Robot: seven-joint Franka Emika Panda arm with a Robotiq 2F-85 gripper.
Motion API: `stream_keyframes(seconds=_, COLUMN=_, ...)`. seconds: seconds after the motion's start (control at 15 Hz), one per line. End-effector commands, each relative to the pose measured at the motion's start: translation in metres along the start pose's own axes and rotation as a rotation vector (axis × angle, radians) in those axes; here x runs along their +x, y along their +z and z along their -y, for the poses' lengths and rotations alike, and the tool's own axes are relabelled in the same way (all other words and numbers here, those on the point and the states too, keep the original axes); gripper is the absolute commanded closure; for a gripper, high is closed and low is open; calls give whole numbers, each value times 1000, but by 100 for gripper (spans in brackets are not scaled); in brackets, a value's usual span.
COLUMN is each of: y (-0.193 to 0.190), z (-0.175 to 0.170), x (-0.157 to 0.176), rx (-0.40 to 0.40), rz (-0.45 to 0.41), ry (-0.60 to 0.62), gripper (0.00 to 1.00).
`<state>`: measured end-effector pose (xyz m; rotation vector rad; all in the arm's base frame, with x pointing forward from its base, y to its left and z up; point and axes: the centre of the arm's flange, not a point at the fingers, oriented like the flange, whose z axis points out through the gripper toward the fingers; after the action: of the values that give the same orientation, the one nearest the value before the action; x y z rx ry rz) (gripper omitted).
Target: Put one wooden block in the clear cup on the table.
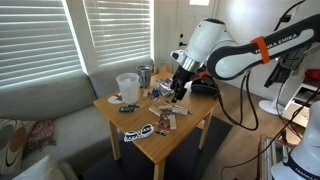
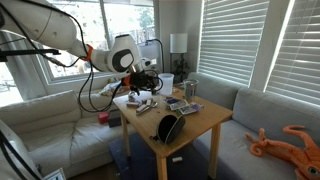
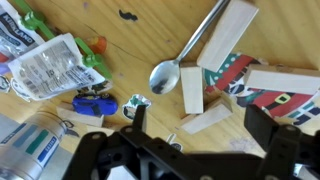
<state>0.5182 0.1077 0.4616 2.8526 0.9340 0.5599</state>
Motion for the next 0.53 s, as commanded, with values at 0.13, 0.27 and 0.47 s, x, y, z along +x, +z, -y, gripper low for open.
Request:
stream_keyframes(seconds=0.13, y=20, z=-3, x=63, rx=41, rz=-10, ry=139, gripper=0)
stream_keyframes(seconds=0.27, y=40, z=4, x=79, rx=89, rz=22, ry=156, gripper=0)
stream_keyframes(seconds=0.47, y=72, z=6, x=97, rx=126, rz=73, ry=186, gripper=0)
